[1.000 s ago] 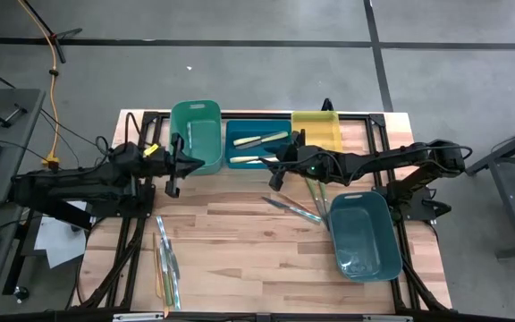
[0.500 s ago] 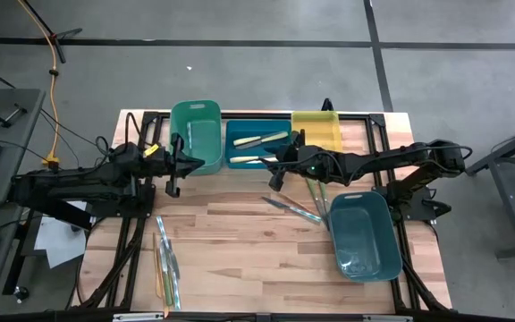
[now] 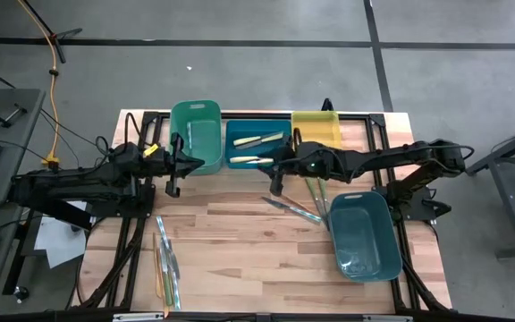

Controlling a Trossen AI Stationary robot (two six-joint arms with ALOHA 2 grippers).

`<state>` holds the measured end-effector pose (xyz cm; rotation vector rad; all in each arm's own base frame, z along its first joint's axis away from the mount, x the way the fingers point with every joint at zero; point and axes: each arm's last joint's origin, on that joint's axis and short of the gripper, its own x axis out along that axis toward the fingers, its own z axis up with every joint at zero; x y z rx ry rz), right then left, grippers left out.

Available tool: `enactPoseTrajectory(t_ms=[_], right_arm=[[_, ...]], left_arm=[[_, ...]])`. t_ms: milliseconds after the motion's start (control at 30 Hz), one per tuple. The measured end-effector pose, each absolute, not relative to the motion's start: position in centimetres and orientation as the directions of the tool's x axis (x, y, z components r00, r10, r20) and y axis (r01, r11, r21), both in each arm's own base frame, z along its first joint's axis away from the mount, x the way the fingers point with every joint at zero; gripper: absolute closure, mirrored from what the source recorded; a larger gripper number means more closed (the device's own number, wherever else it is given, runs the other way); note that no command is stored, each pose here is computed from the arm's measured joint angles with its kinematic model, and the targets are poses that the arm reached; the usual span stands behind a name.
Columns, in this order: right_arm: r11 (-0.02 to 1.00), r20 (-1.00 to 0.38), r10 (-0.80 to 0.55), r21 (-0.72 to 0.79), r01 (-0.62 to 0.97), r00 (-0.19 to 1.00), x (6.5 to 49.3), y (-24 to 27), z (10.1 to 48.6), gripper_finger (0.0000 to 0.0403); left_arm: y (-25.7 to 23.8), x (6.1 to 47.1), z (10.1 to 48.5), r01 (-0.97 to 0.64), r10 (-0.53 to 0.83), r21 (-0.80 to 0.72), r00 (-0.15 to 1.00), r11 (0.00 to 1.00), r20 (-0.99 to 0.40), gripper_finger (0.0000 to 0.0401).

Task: Sort silverware by color (type)
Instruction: Put the blue knife into the green bin

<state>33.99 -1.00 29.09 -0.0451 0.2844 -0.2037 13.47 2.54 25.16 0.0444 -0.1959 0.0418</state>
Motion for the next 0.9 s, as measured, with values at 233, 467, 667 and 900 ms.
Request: enactPoseTrajectory(t_ms=[233,467,667,900], right_arm=[[0.968,-0.621,-0.244,-0.105,0.23,0.745,33.1,1.7,29.7,0.0251],[0.974,-0.778,-0.204,-0.101,0.203,0.595,31.6,4.1,28.1,0.0251],[0.966,-0.838,-0.201,-0.083,0.246,0.508,31.2,5.1,26.9,0.0251],[0.955,-0.927,-0.199,-0.11,0.276,0.319,32.5,5.5,22.3,0.0251]], left_arm=[[2.5,13.5,25.2,-0.045,0.037,0.04,0.98,0.998,0.195,0.04],[2.5,13.5,25.1,-0.043,0.037,0.025,0.981,0.999,0.191,0.04],[2.5,13.5,25.0,-0.041,0.037,0.018,0.984,0.999,0.177,0.04],[2.6,13.5,24.9,-0.041,0.038,0.016,0.985,0.999,0.168,0.04]])
